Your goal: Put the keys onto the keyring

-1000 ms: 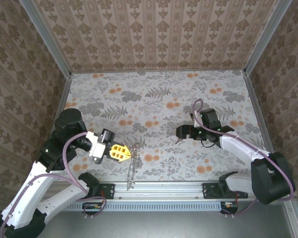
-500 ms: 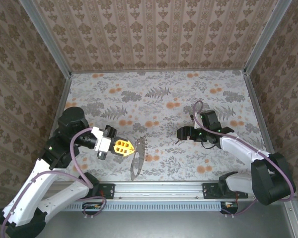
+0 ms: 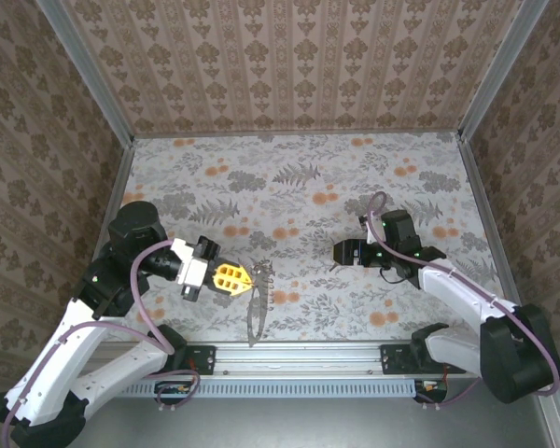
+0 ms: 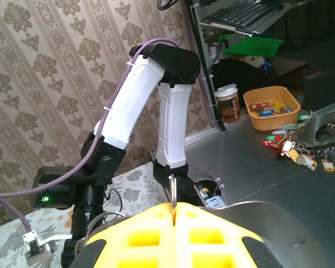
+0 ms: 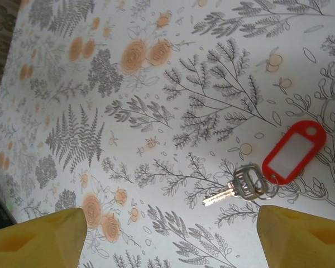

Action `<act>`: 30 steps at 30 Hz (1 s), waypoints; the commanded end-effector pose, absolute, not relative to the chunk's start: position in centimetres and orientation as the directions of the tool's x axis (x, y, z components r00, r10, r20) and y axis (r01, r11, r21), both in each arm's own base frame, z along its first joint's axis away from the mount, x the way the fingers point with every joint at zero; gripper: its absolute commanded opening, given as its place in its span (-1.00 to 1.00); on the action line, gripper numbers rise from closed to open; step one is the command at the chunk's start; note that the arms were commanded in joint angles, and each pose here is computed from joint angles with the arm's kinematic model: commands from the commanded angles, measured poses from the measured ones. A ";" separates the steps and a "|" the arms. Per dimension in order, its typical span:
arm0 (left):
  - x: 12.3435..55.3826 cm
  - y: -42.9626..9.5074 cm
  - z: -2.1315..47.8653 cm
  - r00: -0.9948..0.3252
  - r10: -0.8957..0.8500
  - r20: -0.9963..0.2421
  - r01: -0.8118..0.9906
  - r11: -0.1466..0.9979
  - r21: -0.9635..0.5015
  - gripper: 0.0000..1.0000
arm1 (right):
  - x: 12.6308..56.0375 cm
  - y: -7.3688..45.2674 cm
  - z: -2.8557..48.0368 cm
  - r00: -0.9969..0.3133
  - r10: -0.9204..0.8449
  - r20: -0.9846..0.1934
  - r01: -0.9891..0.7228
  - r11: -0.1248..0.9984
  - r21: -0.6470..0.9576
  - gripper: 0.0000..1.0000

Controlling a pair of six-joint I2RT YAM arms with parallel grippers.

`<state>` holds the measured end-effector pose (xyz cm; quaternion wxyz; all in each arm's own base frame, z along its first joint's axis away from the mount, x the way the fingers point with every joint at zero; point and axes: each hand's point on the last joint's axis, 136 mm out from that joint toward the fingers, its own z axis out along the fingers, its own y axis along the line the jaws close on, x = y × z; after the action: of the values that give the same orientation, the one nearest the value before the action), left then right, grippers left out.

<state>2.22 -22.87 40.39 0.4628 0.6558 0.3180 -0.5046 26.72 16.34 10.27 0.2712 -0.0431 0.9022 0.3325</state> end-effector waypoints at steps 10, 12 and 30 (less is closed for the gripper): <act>-3.3 -19.0 43.4 0.320 -0.245 -0.915 0.729 -0.553 0.403 -1.00 | 27.4 17.4 11.7 -0.821 0.092 -0.563 -0.327 0.734 0.596 0.62; -3.5 -18.7 44.0 0.328 -0.260 -0.908 0.718 -0.556 0.419 -1.00 | 27.7 17.6 11.8 -0.819 0.082 -0.567 -0.338 0.730 0.594 0.62; -2.1 -19.2 45.1 0.361 -0.254 -0.897 0.737 -0.512 0.441 -1.00 | 29.6 19.4 10.8 -0.846 0.045 -0.531 -0.347 0.709 0.613 0.62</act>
<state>-1.31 -20.04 44.21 0.4528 0.6767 0.2129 -0.5401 28.78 18.59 9.51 0.2487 -0.0732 0.8973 0.3572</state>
